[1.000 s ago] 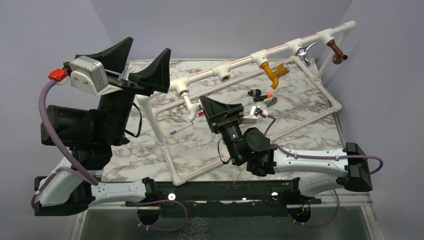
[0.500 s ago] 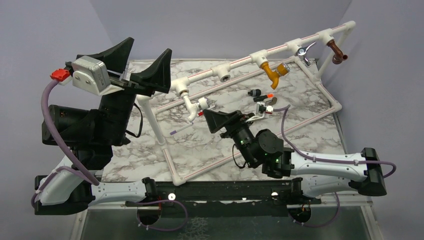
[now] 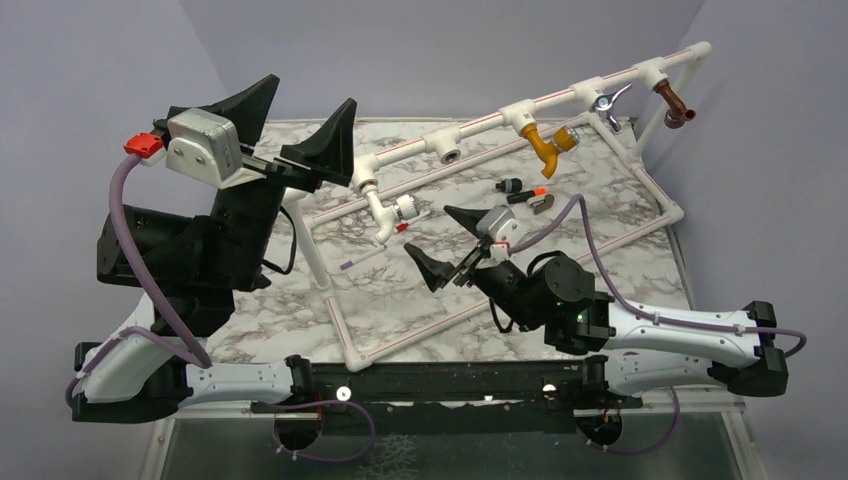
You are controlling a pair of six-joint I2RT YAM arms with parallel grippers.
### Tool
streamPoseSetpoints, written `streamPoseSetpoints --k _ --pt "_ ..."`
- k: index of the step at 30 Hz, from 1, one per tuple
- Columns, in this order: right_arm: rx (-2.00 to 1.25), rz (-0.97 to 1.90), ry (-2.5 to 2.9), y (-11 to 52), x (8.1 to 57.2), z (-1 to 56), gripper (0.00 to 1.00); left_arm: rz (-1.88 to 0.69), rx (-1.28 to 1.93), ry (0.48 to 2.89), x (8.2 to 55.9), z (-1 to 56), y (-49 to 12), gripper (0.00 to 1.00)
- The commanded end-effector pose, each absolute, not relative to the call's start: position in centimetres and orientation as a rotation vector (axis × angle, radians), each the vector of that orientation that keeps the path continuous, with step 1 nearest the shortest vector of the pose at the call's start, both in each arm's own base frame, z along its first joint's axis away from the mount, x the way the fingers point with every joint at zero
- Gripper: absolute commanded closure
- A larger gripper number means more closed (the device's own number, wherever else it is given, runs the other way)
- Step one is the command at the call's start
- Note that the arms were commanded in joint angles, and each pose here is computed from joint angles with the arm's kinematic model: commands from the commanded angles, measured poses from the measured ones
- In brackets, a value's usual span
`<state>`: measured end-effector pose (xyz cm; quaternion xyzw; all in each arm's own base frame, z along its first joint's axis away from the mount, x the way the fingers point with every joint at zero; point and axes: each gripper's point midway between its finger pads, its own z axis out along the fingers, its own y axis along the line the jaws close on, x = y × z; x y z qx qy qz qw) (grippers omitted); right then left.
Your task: Install the water faucets
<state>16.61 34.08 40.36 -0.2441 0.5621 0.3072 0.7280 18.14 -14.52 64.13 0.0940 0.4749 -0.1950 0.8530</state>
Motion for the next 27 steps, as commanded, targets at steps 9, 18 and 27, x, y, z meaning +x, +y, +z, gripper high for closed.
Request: streamPoseSetpoints --k 9,18,27 --pt "-1.161 0.203 0.693 34.1 14.0 43.0 0.13 -0.337 0.188 1.031 18.3 64.2 -13.8 0.01" --pt "-1.376 -0.115 0.444 35.9 14.4 42.5 0.13 -0.300 0.224 1.057 18.8 63.8 -15.4 0.01" --pt "-1.496 -0.365 0.367 38.4 16.5 41.0 0.16 -0.256 0.295 1.106 19.3 62.8 -16.8 0.01"
